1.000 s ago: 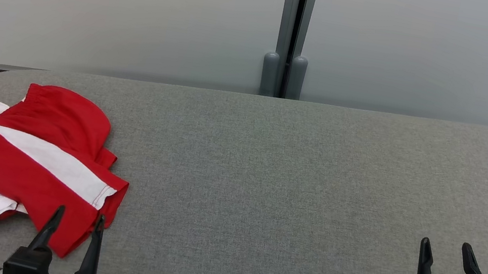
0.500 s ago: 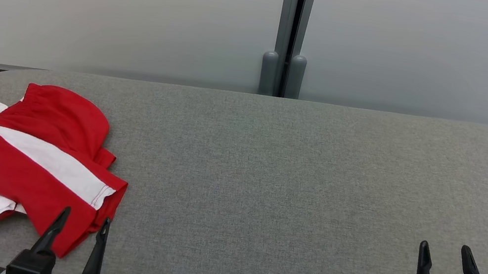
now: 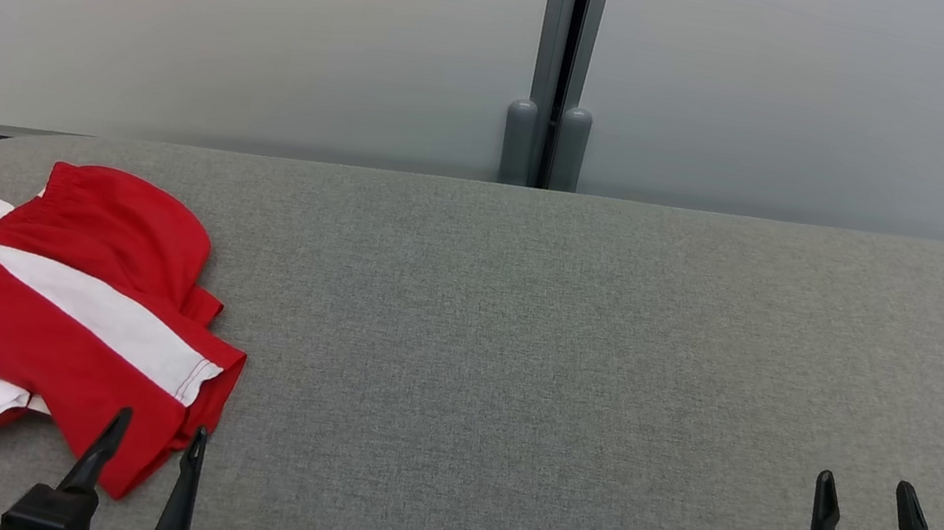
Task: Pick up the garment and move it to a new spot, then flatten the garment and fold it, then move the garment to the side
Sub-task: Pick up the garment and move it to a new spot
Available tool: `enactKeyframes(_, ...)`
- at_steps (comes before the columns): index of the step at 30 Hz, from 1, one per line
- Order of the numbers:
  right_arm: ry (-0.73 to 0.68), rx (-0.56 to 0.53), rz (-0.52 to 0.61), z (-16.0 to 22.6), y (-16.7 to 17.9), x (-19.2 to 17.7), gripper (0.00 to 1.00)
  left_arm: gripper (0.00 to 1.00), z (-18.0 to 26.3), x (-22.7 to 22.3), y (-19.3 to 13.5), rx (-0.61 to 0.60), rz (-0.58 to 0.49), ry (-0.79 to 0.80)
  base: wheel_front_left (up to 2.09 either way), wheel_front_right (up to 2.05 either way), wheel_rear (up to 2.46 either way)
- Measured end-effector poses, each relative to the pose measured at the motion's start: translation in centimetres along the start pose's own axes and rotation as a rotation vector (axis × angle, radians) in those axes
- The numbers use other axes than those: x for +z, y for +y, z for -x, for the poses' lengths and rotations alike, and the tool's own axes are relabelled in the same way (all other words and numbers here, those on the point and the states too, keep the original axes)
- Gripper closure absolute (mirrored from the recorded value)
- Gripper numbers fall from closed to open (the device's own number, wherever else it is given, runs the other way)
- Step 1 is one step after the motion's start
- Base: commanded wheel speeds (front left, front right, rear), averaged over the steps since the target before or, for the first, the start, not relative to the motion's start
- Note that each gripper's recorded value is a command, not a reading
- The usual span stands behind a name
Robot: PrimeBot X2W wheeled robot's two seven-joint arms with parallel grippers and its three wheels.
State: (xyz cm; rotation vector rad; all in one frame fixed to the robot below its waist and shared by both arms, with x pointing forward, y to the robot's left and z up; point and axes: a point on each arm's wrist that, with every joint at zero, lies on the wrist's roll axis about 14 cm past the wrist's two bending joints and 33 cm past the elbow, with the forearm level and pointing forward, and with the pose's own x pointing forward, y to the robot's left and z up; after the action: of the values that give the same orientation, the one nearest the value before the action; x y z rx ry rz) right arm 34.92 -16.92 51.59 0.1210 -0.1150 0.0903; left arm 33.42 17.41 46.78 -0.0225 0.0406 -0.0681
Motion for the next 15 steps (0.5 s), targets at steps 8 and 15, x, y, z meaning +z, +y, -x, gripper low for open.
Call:
enactKeyframes(8,-0.006,0.025,-0.002,-0.6,0.7,0.1,0.00,0.00,0.3,0.2,0.6,0.020,0.007,-0.007,0.00,0.00,0.00)
enactKeyframes(15,0.007,0.145,-0.028,-1.9,4.6,-0.4,0.00,0.00,2.7,0.2,4.2,0.133,0.006,-0.013,0.00,0.00,0.00)
